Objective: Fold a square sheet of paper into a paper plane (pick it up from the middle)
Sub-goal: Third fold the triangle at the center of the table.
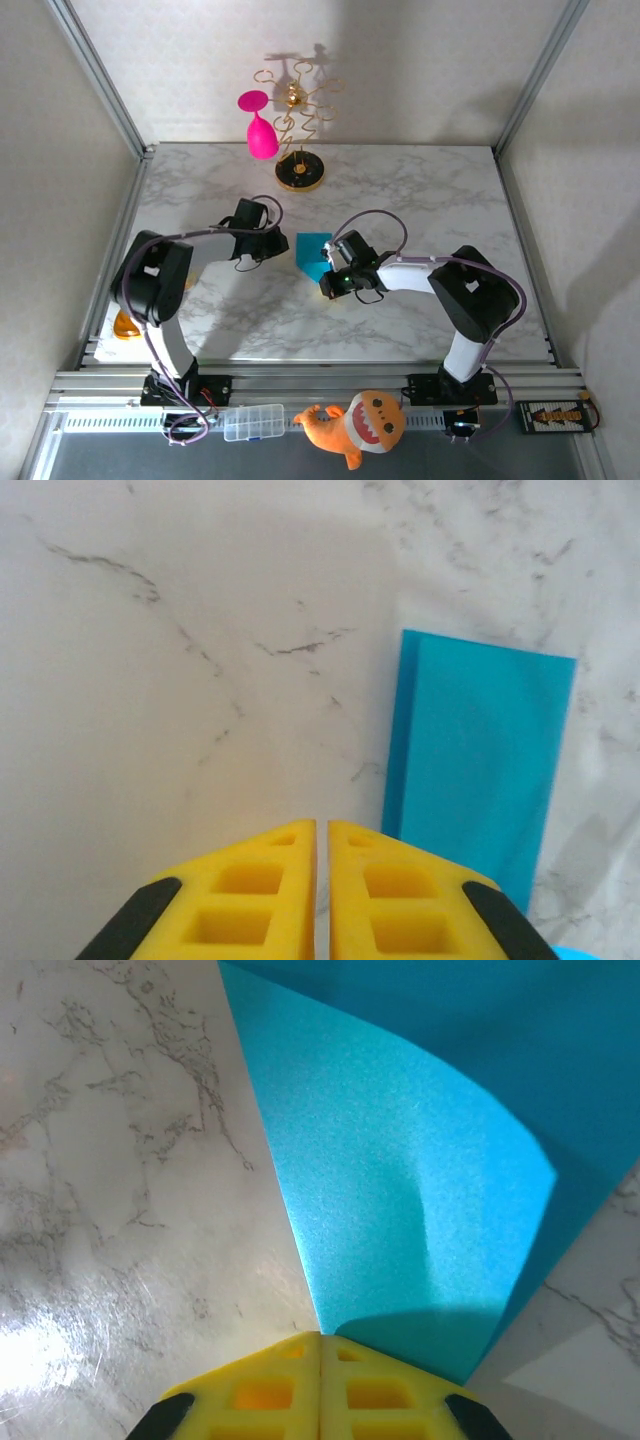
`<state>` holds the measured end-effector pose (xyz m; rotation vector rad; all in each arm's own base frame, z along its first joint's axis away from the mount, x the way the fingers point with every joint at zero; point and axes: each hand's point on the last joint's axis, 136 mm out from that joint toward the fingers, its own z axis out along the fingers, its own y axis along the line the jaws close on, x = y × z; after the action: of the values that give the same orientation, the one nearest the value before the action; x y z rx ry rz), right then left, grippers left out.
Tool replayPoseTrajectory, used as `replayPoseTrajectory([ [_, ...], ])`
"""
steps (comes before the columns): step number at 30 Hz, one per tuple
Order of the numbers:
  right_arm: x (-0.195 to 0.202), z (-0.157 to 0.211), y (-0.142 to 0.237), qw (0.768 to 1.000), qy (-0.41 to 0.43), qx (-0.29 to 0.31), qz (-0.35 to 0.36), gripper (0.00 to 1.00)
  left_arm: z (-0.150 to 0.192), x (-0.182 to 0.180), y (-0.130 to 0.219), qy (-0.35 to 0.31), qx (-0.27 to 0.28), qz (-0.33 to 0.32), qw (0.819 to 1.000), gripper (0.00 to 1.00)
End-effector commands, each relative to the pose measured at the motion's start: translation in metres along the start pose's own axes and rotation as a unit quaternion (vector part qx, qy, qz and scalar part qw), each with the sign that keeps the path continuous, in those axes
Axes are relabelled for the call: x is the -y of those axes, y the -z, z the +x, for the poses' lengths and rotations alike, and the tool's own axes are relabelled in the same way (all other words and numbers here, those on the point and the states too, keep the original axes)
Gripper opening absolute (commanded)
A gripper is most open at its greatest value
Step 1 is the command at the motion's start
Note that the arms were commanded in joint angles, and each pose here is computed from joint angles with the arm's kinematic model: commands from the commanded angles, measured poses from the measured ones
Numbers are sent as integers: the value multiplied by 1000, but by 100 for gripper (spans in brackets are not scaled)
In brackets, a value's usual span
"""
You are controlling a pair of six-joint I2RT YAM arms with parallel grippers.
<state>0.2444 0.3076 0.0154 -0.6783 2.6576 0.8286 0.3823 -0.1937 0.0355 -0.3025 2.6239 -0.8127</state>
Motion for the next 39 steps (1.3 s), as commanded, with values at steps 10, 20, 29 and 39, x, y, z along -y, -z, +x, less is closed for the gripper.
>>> replayPoseTrajectory([
  [10,23,54,0,994,-50,-89,25,8,56,65,0,10,-27,94,995,11],
  [20,16,40,2,996,-52,-71,12,8,74,60,-30,18,-52,72,996,8],
  [29,-16,-21,18,997,-61,11,-43,11,81,37,-39,34,-58,20,998,6],
  [39,-2,-24,-6,996,-91,0,-23,7,87,21,-42,37,-65,-26,997,4],
])
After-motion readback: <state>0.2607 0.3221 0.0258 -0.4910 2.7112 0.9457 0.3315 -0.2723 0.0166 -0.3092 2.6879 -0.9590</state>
